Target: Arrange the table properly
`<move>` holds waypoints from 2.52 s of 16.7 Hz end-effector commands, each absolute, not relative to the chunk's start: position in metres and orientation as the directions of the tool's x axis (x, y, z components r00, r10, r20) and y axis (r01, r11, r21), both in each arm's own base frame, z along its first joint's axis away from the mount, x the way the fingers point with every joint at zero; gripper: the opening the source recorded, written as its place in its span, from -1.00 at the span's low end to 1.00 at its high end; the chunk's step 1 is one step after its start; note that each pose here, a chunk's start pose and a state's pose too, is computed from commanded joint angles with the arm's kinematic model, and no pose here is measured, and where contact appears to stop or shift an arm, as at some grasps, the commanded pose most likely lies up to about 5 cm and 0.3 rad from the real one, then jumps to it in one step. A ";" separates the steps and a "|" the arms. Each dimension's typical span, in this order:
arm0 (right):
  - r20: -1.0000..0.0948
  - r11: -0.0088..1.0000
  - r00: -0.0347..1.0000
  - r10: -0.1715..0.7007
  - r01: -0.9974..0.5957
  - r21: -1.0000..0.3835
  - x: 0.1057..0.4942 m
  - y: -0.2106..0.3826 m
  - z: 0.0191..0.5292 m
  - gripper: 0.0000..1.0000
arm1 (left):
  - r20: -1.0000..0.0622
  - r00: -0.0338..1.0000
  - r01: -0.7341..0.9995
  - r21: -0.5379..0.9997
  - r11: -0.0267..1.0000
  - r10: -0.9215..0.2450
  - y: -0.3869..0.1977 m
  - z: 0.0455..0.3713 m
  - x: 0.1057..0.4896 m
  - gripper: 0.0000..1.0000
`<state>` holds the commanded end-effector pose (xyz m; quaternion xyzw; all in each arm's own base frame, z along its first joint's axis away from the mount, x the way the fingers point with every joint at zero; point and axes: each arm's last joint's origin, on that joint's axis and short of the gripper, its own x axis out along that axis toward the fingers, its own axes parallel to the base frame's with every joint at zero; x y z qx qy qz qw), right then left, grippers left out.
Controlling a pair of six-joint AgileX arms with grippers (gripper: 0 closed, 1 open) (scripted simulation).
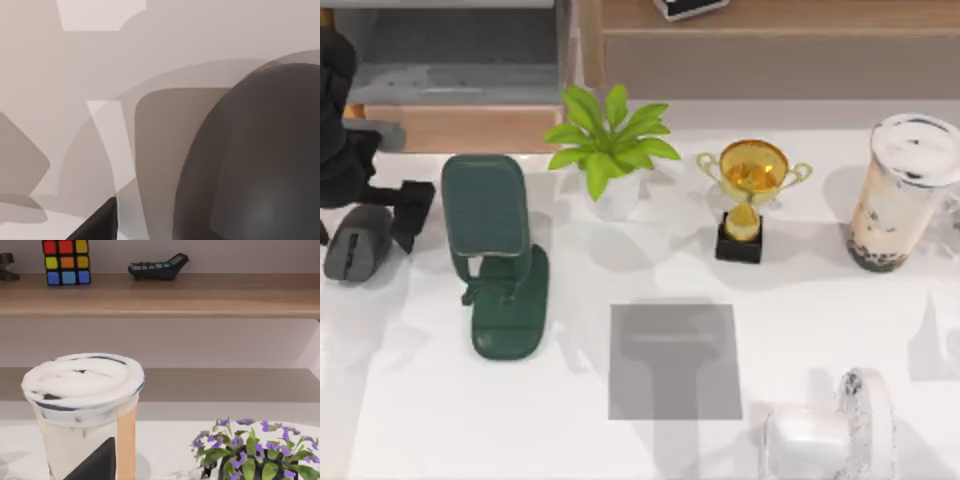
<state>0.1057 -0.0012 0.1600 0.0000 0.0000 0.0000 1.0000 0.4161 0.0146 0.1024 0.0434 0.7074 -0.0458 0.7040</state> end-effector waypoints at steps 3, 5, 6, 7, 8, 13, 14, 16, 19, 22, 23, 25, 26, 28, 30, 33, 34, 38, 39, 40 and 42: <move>0.000 1.000 1.000 0.000 0.000 0.000 0.106 -0.001 0.160 1.00 | -1.000 -0.005 0.126 -0.004 0.992 -0.003 0.015 0.102 0.416 0.40; 0.000 1.000 1.000 0.000 0.000 0.000 0.106 -0.001 0.160 1.00 | -1.000 -0.005 0.126 -0.004 0.992 -0.003 0.015 0.102 0.416 0.10; 0.000 1.000 1.000 0.000 0.000 0.000 0.106 -0.001 0.160 1.00 | -1.000 -0.005 0.126 -0.004 0.992 -0.003 0.015 0.102 0.416 -0.06; 0.000 1.000 1.000 0.000 0.000 0.000 0.106 -0.001 0.160 1.00 | -1.000 -0.005 0.126 -0.004 0.992 -0.003 0.015 0.102 0.416 -0.21; 0.000 1.000 1.000 0.000 0.000 0.000 0.106 -0.001 0.160 1.00 | -1.000 -0.005 0.126 -0.004 0.992 -0.003 0.015 0.102 0.416 -0.36; 0.000 1.000 1.000 0.000 0.000 0.000 0.106 -0.001 0.160 1.00 | -1.000 -0.005 0.126 -0.004 0.992 -0.003 0.015 0.102 0.416 -1.00; 0.000 1.000 1.000 0.000 0.000 0.000 0.106 -0.001 0.160 1.00 | -1.000 -0.005 0.126 -0.004 0.992 -0.003 0.015 0.102 0.416 -1.00; 0.000 1.000 1.000 0.000 0.000 0.000 0.106 -0.001 0.160 1.00 | -1.000 -0.005 0.126 -0.004 0.992 -0.003 0.015 0.102 0.416 -1.00; 0.000 1.000 1.000 0.000 0.000 0.000 0.106 -0.001 0.160 1.00 | -1.000 -0.005 0.126 -0.004 0.992 -0.003 0.015 0.102 0.416 -1.00; 0.000 1.000 1.000 0.000 0.000 0.000 0.106 -0.001 0.160 1.00 | -1.000 0.017 0.129 0.000 0.992 -0.002 0.014 0.114 0.417 -1.00; 0.000 1.000 1.000 0.000 0.000 0.000 0.106 -0.001 0.160 1.00 | -1.000 0.017 0.129 0.000 0.992 -0.002 0.014 0.117 0.417 -1.00; 0.000 1.000 1.000 0.000 0.000 0.000 0.106 -0.001 0.160 1.00 | -1.000 0.023 0.129 0.001 0.992 -0.002 0.014 0.133 0.420 -1.00; 0.000 1.000 1.000 0.000 0.000 0.000 0.106 -0.001 0.160 1.00 | -1.000 0.028 0.129 0.001 0.992 -0.002 0.014 0.143 0.422 -1.00; 0.000 1.000 1.000 0.000 0.000 0.000 0.106 -0.001 0.160 1.00 | -1.000 0.016 0.129 0.000 0.992 -0.002 0.014 0.160 0.422 -1.00; 0.000 1.000 1.000 0.000 0.000 0.000 0.106 -0.001 0.160 1.00 | -1.000 -0.006 0.130 -0.004 0.991 -0.003 0.014 0.176 0.420 -1.00; 0.000 1.000 1.000 0.000 0.000 0.000 0.106 -0.001 0.160 1.00 | -1.000 0.012 0.129 -0.001 0.992 -0.003 0.014 0.207 0.418 -1.00; 0.000 1.000 1.000 0.000 0.000 0.000 0.106 -0.001 0.160 1.00 | -1.000 0.018 0.129 0.000 0.992 -0.002 0.014 0.213 0.417 -1.00; 0.000 1.000 1.000 0.000 0.000 0.000 0.106 -0.001 0.160 1.00 | -1.000 0.015 0.129 0.000 0.992 -0.002 0.014 0.212 0.417 -1.00; 0.000 1.000 1.000 0.000 0.000 0.000 0.106 -0.001 0.160 1.00 | -1.000 0.015 0.129 0.000 0.992 -0.002 0.014 0.212 0.417 -1.00; 0.000 1.000 1.000 0.000 0.000 0.000 0.106 -0.001 0.160 1.00 | -1.000 0.026 0.144 -0.002 0.990 -0.005 0.012 0.215 0.417 -1.00; 0.000 1.000 1.000 0.000 0.000 0.000 0.106 -0.001 0.160 1.00 | -0.996 0.082 0.218 -0.005 0.976 -0.024 0.001 0.230 0.416 -1.00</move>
